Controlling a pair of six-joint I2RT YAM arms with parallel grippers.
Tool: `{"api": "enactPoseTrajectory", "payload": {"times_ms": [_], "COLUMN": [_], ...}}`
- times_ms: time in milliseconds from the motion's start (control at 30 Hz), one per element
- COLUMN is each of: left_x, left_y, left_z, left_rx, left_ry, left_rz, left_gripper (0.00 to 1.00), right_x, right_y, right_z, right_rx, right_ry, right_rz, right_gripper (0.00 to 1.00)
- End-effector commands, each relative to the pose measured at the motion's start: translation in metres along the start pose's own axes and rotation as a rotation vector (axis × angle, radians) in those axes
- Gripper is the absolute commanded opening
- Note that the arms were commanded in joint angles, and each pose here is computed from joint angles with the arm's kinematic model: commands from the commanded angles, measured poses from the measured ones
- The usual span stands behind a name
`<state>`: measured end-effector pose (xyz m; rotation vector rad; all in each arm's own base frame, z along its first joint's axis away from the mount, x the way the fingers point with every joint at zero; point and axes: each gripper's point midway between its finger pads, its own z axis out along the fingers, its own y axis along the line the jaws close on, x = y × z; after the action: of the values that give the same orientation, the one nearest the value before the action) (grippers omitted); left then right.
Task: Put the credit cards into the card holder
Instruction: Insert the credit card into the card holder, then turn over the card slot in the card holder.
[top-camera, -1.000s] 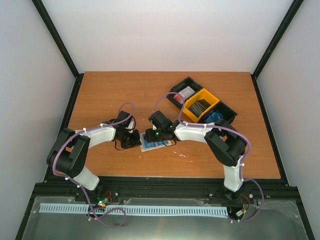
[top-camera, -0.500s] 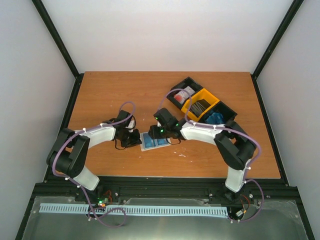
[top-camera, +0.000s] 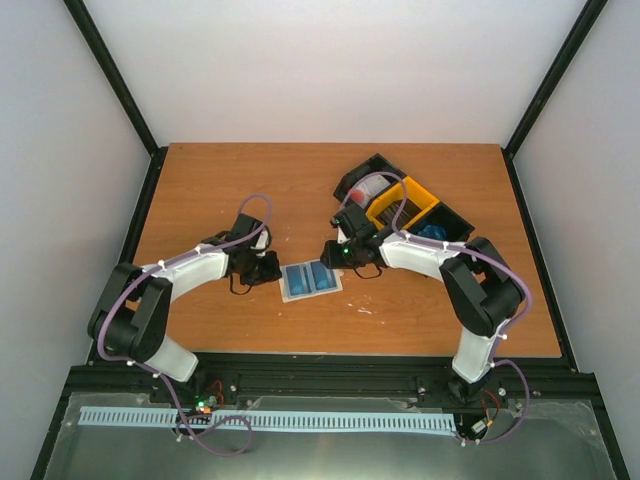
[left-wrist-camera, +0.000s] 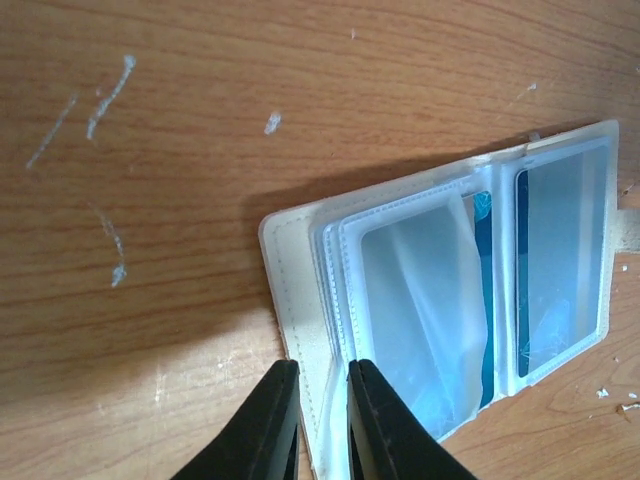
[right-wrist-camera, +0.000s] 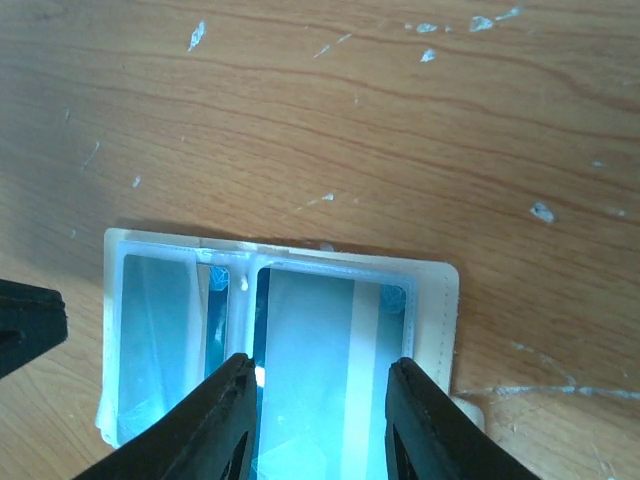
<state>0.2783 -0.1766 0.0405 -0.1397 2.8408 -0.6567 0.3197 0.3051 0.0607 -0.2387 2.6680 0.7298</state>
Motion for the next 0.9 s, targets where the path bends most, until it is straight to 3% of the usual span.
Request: {"api": "enactPoseTrajectory", "payload": {"times_ms": [0,67,267,867], "left_x": [-0.008,-0.005,0.004,0.011], "left_y": [-0.002,0.000,-0.001,0.005], "left_z": [0.002,0.005,0.008,0.005], "left_rx": [-0.018,-0.019,0.018,0.258], "left_ry": [-0.012,-0.003,0.015,0.005], "left_rz": [0.050,0.047,0.028,-0.240], "left_gripper": [0.14,0.13,0.12,0.16], "right_x": [0.000,0.001,0.009,0.047], "right_y": [0.008,0.008,0.023,0.068], "right_z": [0.006,0.010,0.017,0.057], "right_rx": [0.006,0.085,0.226,0.322], "right_ry": [0.052,0.059,0.046,0.142], "right_rz": [-0.120,-0.196,-0.325,-0.446], "right_gripper": [0.36,0.36,0.51,0.68]}}
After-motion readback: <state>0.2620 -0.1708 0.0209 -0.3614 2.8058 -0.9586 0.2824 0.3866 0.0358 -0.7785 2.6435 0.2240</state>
